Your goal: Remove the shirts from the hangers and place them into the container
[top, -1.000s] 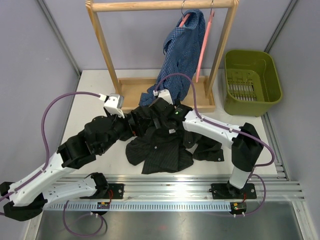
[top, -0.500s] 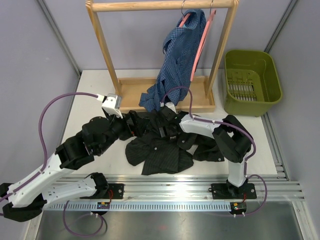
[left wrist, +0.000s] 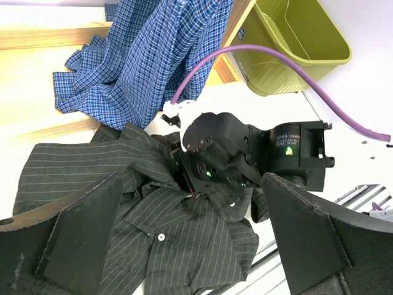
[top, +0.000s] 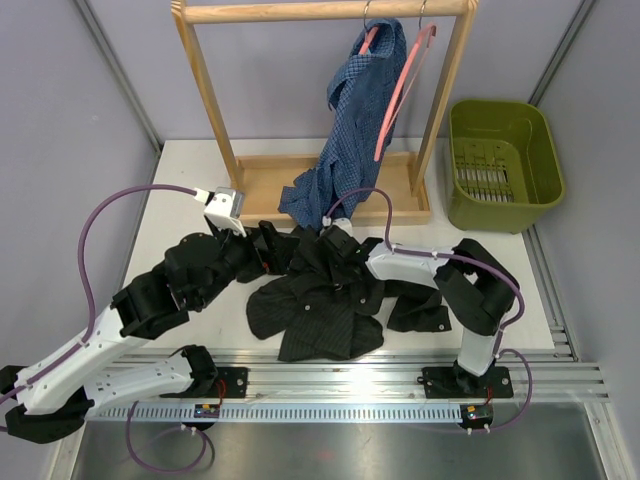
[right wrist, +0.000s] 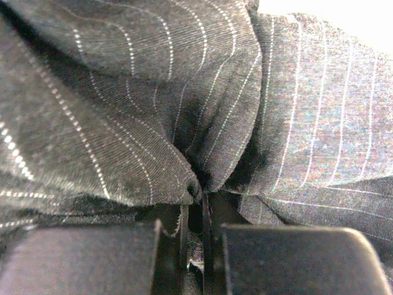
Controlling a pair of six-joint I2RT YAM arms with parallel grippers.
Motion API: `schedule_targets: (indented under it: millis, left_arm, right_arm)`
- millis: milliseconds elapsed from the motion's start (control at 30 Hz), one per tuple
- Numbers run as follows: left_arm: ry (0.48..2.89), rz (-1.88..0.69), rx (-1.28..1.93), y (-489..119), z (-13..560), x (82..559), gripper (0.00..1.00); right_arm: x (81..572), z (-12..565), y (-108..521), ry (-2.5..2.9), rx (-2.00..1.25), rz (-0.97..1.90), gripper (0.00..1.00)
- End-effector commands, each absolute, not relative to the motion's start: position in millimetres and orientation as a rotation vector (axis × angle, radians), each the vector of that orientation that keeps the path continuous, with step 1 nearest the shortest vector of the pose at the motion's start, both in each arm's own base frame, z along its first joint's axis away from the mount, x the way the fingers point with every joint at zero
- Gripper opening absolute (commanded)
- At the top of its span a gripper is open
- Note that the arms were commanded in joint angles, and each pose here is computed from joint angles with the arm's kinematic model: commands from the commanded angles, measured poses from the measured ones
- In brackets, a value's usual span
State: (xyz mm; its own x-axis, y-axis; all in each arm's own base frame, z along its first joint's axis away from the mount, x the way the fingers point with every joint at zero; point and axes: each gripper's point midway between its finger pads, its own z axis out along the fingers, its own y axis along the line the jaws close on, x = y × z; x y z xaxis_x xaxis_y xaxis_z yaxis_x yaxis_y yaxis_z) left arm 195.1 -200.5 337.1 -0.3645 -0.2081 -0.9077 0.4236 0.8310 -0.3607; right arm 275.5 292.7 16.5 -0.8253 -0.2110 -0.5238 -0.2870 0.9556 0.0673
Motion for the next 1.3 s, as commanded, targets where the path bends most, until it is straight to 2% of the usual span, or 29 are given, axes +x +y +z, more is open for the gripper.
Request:
schedule_targets:
  millis: [0,233,633,667,967,1167,1200,1233,1267]
  left_arm:
    - [1.8,-0.679,0.12,-198.0,343.9,197.6,0.99]
    - [1.809,-0.678,0.123,-199.9,341.7,198.1,0.99]
    - [1.808,-0.673,0.149,-205.2,347.9,200.1,0.99]
    - [1.802,-0.678,0.145,-205.2,351.1,200.3,0.99]
    - [1.804,-0.693,0.154,-206.9,355.8,198.0,0.99]
    - [1.8,-0.719,0.173,-209.2,359.9,194.6,0.99]
    - [1.798,-0.724,0.175,-209.9,360.9,193.9,0.99]
    - [1.795,-0.729,0.177,-210.0,362.0,193.3,0.99]
    - [1.795,-0.732,0.176,-209.5,362.4,192.6,0.99]
  right_arm:
    - [235.6,11.2,293.9,2.654,-0.382,0.214,0.0]
    - [228.6,80.5,255.5,2.49,-0.174,0.07,0.0]
    - [210.3,213.9,95.2,2.013,0.576,-0.105,0.0]
    - [202.2,218.7,75.4,2.006,0.571,-0.194,0.0]
    - [211.9,310.2,33.6,1.703,0.687,-0.195,0.0]
    - [229.4,403.9,14.1,1.402,0.756,-0.215,0.0]
    - [227.8,412.7,4.6,1.418,0.693,-0.343,0.0]
    - [235.7,431.3,10.8,1.344,0.806,-0.251,0.0]
    - [234.3,438.5,2.4,1.316,0.842,-0.28,0.0]
